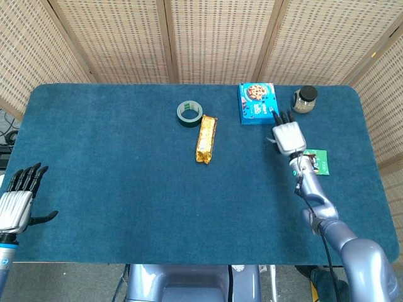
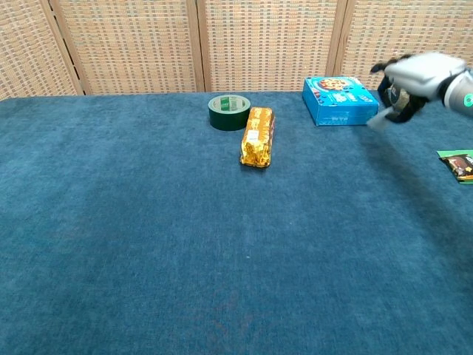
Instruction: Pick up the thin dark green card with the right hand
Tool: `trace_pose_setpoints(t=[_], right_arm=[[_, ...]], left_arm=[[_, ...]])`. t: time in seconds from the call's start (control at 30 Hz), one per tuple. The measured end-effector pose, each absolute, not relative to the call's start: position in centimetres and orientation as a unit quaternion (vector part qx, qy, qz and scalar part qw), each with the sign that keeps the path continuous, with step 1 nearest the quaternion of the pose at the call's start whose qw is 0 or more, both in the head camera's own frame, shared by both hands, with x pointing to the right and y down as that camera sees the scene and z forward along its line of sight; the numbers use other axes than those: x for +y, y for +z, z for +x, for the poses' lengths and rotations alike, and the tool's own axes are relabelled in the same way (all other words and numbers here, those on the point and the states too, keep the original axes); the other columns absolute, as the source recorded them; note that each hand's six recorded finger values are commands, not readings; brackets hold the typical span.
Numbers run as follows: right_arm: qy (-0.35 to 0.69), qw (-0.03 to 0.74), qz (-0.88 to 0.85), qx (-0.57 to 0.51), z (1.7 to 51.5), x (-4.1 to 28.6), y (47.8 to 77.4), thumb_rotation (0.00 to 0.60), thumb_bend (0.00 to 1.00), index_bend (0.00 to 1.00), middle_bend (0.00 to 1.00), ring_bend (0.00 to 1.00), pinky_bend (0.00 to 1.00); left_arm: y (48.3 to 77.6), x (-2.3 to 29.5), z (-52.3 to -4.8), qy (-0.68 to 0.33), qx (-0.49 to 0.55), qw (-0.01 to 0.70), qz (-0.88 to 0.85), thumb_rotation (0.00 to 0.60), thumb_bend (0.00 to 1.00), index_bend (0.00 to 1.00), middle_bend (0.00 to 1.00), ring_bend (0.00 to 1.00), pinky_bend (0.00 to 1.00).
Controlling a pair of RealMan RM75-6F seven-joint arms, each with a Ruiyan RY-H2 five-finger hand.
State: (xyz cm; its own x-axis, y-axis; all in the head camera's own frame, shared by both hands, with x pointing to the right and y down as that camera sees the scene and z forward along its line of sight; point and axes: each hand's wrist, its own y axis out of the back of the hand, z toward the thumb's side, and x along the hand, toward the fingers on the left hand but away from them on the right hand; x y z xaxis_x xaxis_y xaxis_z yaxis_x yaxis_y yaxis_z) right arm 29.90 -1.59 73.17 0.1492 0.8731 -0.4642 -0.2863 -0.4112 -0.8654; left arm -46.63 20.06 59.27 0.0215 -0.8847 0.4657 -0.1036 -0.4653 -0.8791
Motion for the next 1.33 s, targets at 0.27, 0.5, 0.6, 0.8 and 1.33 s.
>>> trace_pose_setpoints(t=[0.27,0.5,0.6,0.8,1.33], right_arm=[[0.620,0.514,-0.532,-0.263,31.6,-5.4,70.0,0.600,0.55,0.67,0.07,0.00,0.00],[0.585,0.529,-0.539,-0.295,32.2,-3.8,68.5,0.600,0.26,0.10,0.01,0.00,0.00],[0.558,0.528,-0.551,-0.327,32.7,-2.3,67.3,0.600,0.09,0.00,0.00,0.00,0.00],[0.525,0.490,-0.592,-0.367,34.2,2.0,65.5,0.600,0.05,0.00,0.00,0.00,0.00],[0.475,0.450,-0.595,-0.466,40.1,18.3,57.0,0.600,0.00,0.00,0.00,0.00,0.00]], left_arm=[[58.9,19.9,-46.8,-0.576,0.401,0.338,-0.628,0.600,0.00,0.00,0.00,0.00,0.00],[58.5,19.9,-46.9,-0.571,0.405,0.336,-0.631,0.600,0.00,0.00,0.00,0.00,0.00],[58.4,20.1,-46.8,-0.568,0.404,0.336,-0.633,0.600,0.00,0.00,0.00,0.00,0.00],[58.1,20.4,-46.8,-0.562,0.405,0.338,-0.637,0.600,0.00,0.00,0.00,0.00,0.00],[55.0,22.3,-47.5,-0.524,0.435,0.350,-0.643,0.600,0.00,0.00,0.00,0.00,0.00]])
